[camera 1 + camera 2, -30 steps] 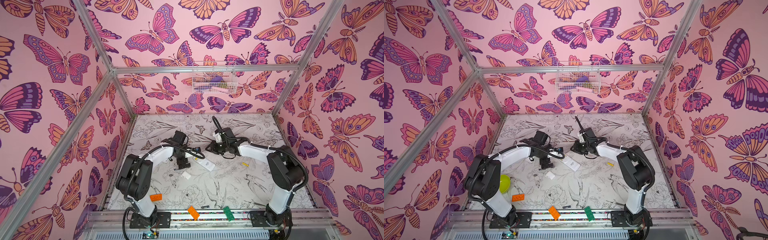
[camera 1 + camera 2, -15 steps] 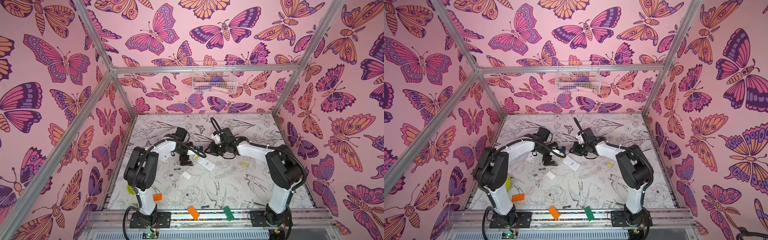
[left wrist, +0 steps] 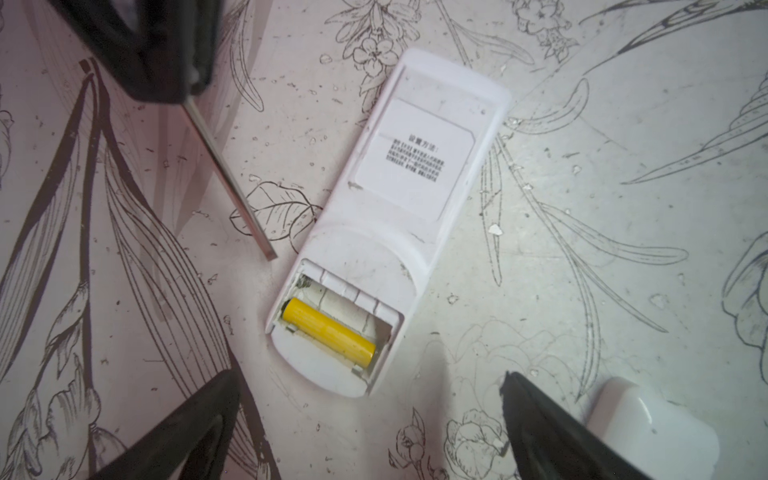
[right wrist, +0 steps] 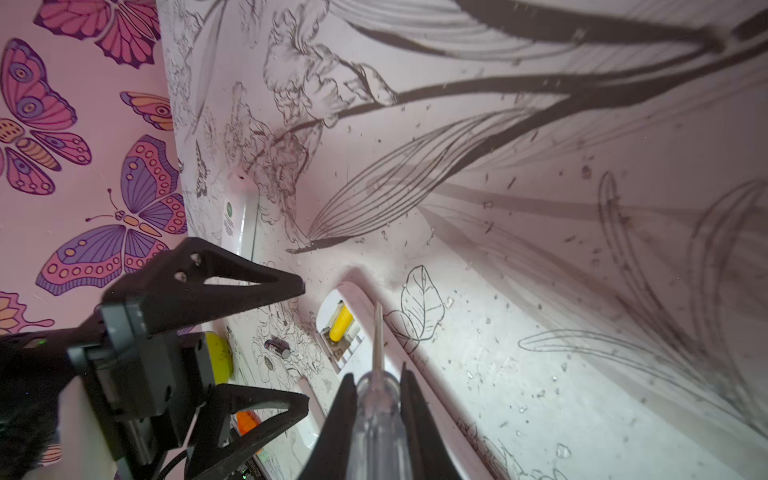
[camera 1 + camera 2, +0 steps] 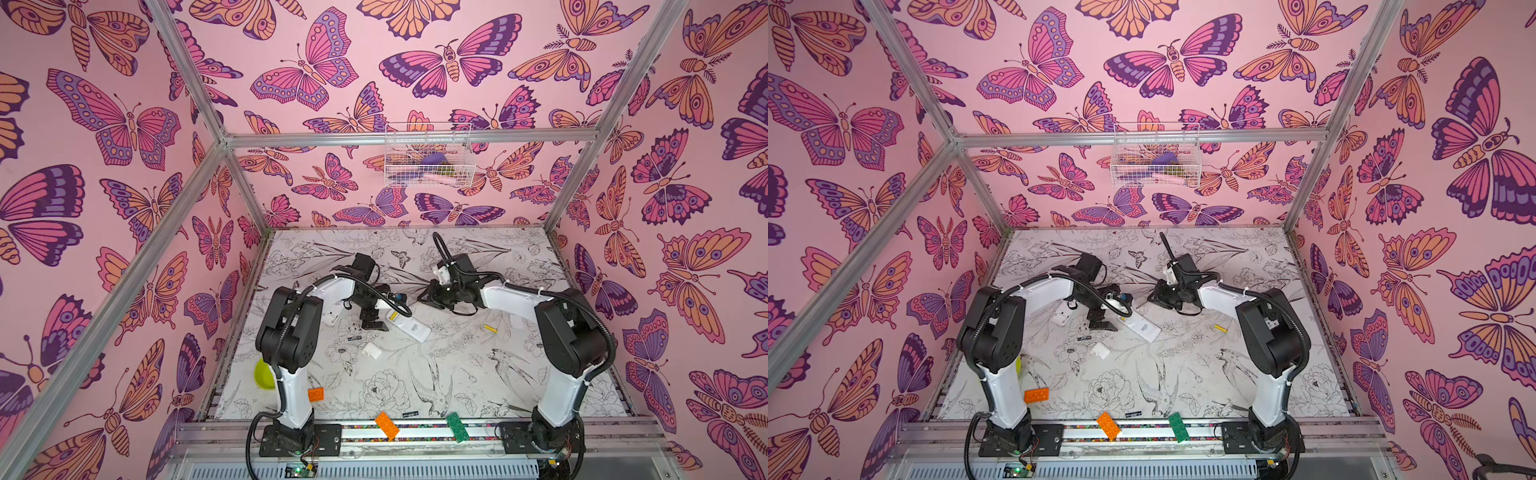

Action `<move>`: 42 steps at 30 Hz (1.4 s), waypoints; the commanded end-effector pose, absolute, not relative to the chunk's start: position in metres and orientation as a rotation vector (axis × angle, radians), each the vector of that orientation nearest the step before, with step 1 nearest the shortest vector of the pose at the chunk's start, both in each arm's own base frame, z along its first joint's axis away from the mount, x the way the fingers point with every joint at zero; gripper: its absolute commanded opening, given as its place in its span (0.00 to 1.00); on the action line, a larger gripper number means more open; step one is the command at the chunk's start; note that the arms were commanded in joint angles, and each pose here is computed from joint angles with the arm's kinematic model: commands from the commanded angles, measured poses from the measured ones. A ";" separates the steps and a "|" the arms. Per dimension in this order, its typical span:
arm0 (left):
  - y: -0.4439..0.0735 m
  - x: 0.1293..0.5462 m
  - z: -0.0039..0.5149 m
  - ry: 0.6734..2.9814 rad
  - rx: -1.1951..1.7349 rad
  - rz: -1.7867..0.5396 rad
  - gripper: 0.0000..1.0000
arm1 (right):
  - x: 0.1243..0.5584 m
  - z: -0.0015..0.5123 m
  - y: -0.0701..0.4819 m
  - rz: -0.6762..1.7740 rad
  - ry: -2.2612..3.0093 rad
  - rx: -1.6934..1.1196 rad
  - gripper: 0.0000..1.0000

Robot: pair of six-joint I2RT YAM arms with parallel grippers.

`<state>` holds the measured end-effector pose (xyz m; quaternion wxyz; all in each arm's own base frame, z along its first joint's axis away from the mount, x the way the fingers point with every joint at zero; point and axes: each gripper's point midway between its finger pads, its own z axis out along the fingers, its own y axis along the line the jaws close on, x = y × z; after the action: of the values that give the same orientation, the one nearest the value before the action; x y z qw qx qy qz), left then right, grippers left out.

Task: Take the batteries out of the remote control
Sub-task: 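Insert the screwdriver tip beside the remaining yellow battery with the right gripper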

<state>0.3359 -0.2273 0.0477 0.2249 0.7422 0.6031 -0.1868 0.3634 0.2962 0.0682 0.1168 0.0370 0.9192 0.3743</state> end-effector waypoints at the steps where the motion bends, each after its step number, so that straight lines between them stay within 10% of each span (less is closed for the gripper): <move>1: -0.228 0.334 0.046 1.625 2.084 -0.539 1.00 | 0.356 0.068 0.320 1.163 2.704 0.038 0.00; 42: -0.230 0.311 0.006 1.726 2.092 -0.522 0.72 | 0.322 0.092 0.328 1.299 2.671 0.181 0.00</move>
<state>0.3187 -0.2298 0.0198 0.2020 0.7460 0.6080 -0.1819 0.3227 0.3217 0.0911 0.0882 0.0621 0.8951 0.4327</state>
